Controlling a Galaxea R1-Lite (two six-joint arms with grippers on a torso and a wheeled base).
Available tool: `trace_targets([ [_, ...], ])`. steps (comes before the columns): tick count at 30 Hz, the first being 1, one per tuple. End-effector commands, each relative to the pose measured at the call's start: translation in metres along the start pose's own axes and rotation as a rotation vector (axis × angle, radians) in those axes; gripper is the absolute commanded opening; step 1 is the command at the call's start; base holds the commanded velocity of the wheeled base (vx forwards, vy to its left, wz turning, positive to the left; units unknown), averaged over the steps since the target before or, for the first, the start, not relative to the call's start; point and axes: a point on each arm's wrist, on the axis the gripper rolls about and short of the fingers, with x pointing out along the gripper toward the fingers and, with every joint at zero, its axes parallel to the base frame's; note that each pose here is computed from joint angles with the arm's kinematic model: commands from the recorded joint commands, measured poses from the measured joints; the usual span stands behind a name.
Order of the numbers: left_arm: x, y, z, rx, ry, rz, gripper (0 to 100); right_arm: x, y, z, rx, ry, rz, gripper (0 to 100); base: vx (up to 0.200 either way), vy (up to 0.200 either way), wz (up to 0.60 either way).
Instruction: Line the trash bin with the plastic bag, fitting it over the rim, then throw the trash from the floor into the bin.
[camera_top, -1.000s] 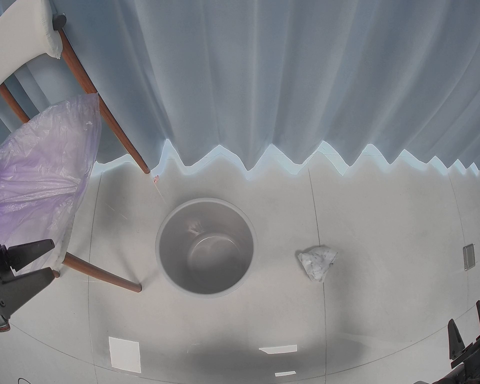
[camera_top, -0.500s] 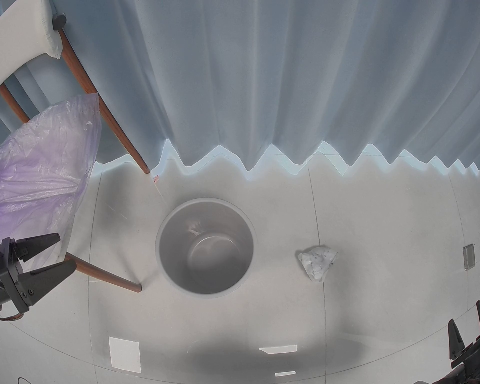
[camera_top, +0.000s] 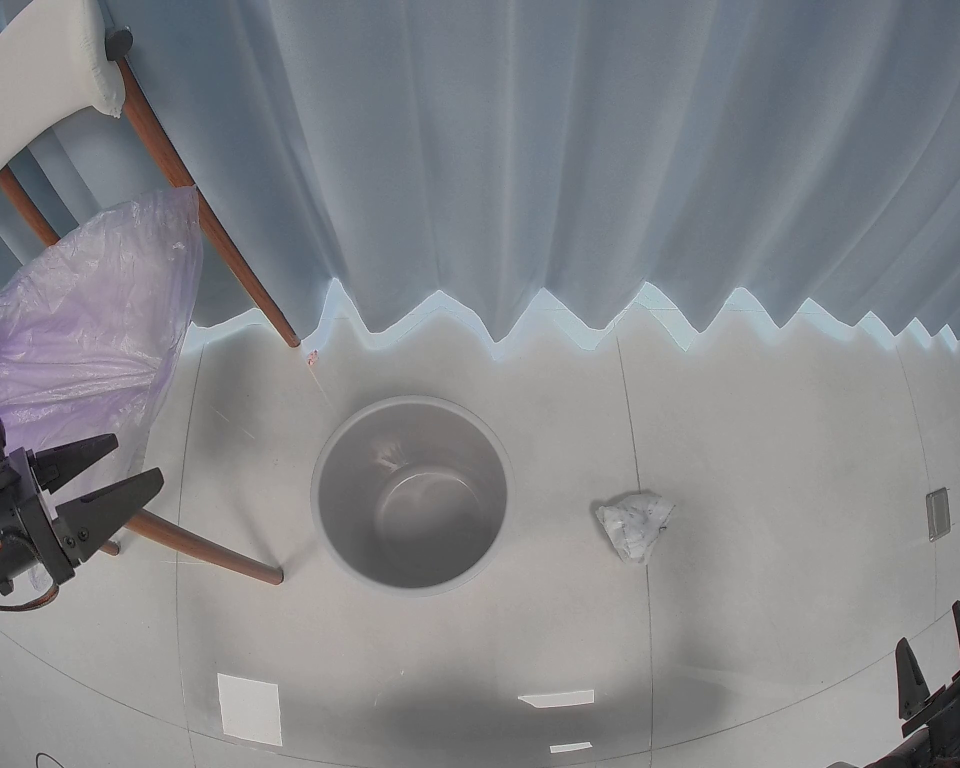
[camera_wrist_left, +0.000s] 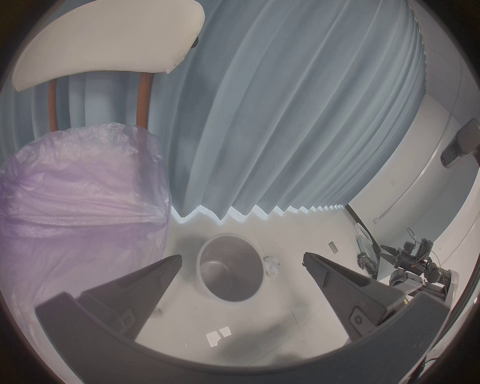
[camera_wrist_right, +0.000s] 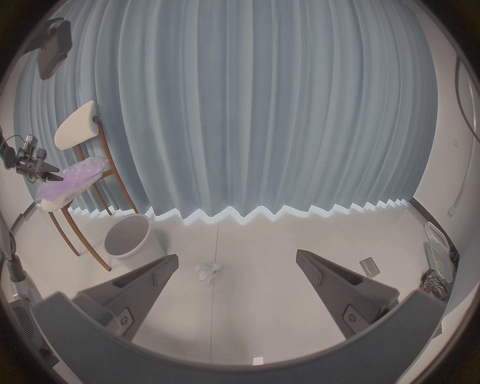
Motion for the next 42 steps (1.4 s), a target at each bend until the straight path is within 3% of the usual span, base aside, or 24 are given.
trace_targets([
  [1, 0.013, 0.003, -0.01, -0.016, 0.033, -0.02, 100, 0.0, 0.0, -0.005, 0.0, 0.0, 0.0, 100, 0.0, 0.0, 0.0],
  [26, 0.034, -0.02, -0.023, 0.019, 0.073, -0.038, 100, 0.0, 0.0, -0.005, 0.0, 0.0, 0.0, 100, 0.0, 0.0, 0.0],
  [34, 0.045, -0.019, -0.027, 0.024, 0.078, 0.019, 100, 0.0, 0.0, -0.005, 0.0, 0.0, 0.0, 100, 0.0, 0.0, 0.0],
  [42, 0.056, -0.022, -0.033, 0.031, 0.07, -0.019, 100, 0.0, 0.0, -0.005, 0.0, 0.0, 0.0, 100, 0.0, 0.0, 0.0],
])
